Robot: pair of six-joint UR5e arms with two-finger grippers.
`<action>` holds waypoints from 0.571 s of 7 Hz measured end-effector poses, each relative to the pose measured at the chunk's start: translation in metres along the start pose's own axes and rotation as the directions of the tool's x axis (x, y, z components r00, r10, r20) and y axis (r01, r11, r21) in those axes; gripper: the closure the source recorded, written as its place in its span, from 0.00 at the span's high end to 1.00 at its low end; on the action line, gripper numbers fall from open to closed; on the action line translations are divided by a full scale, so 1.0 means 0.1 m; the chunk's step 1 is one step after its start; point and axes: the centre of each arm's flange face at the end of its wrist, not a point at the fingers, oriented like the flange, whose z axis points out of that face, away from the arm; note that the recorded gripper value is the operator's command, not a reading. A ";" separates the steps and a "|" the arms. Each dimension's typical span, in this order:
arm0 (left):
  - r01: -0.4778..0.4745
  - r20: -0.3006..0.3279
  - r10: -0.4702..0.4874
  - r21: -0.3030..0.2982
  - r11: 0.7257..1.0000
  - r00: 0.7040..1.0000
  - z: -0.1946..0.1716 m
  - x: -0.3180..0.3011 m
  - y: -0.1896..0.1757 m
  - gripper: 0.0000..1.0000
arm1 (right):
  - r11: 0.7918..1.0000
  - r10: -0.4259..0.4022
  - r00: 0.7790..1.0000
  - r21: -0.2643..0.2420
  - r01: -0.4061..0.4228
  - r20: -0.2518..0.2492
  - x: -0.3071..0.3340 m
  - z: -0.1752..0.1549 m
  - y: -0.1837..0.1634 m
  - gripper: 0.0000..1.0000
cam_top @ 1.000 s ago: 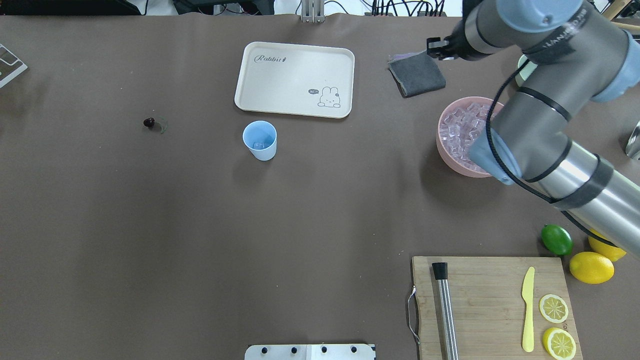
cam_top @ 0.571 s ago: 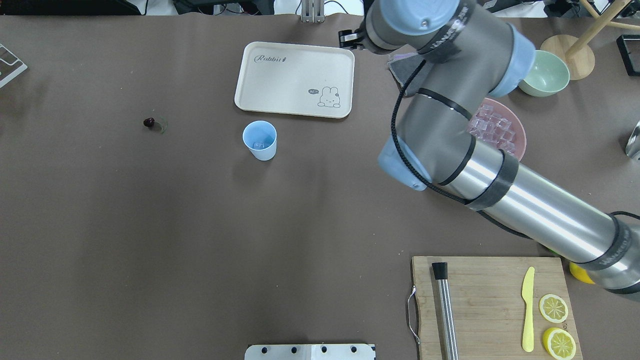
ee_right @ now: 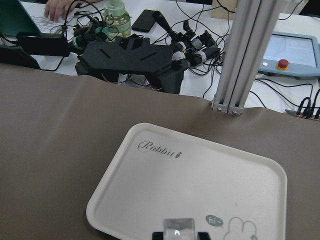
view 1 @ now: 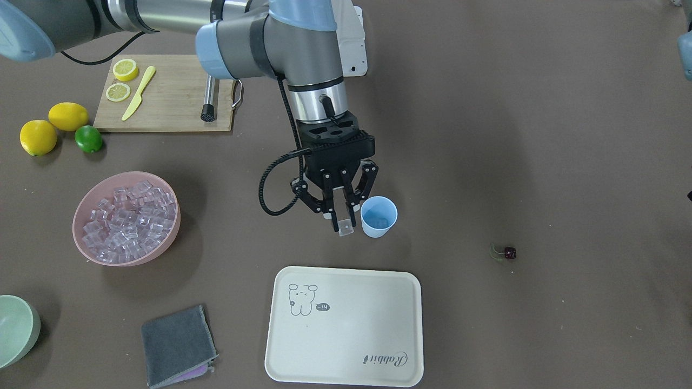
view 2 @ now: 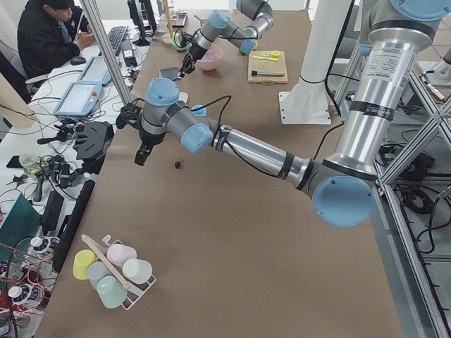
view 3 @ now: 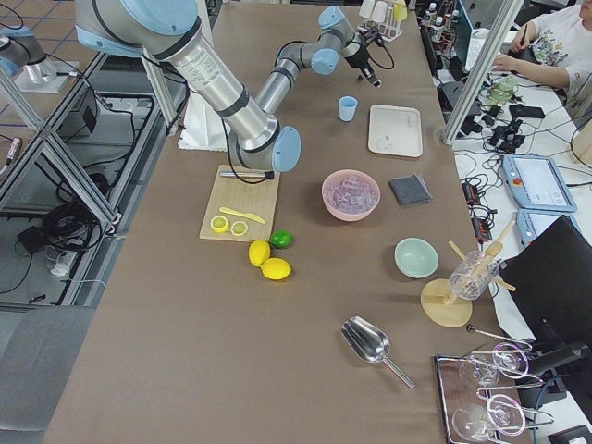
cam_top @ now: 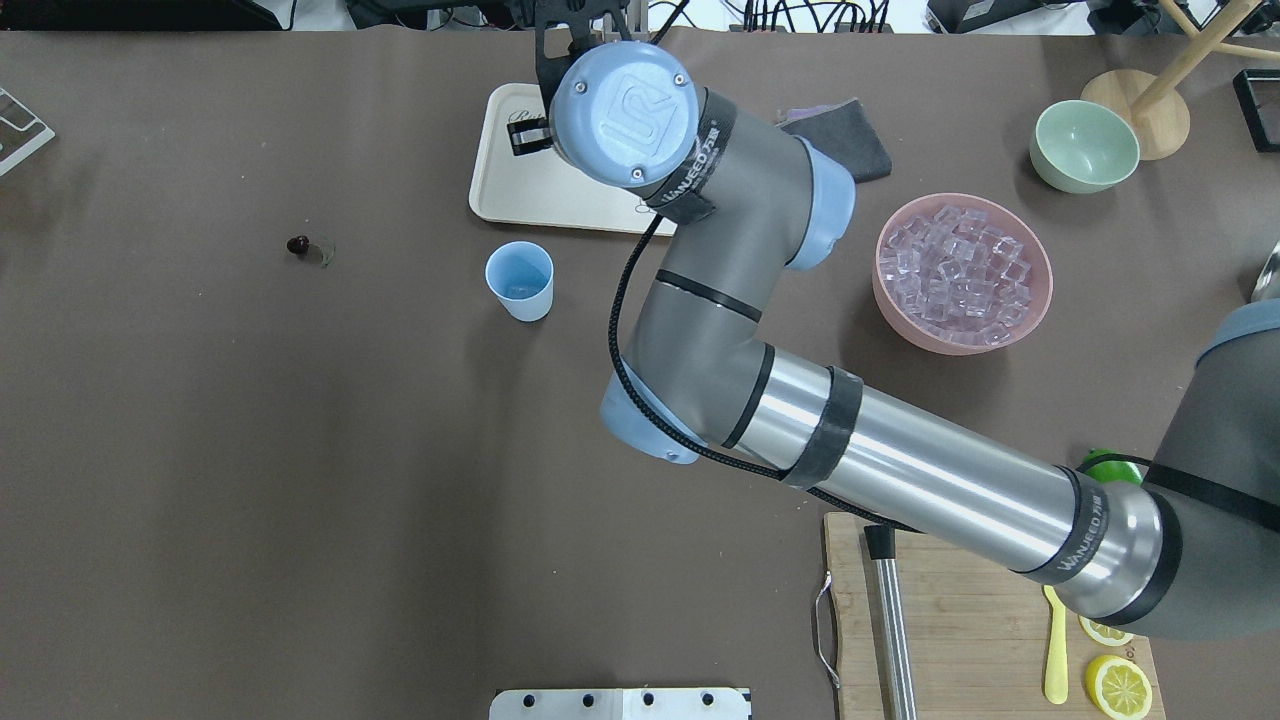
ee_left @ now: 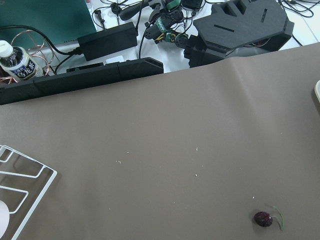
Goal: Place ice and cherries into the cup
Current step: 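Carry the third ice cube with the right gripper over the cup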
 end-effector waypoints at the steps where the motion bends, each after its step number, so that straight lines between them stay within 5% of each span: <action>1: 0.001 0.002 -0.001 -0.002 1.000 1.000 0.02 -0.01 -0.01 0.98 | 1.000 -0.005 1.000 -0.003 0.005 0.029 -0.13 0.19 0.09 0.00; 4: 0.012 0.005 -0.012 -0.009 1.000 1.000 0.07 -0.05 -0.05 0.98 | 0.998 -0.022 0.996 -0.063 0.027 0.085 -0.36 0.40 0.37 0.00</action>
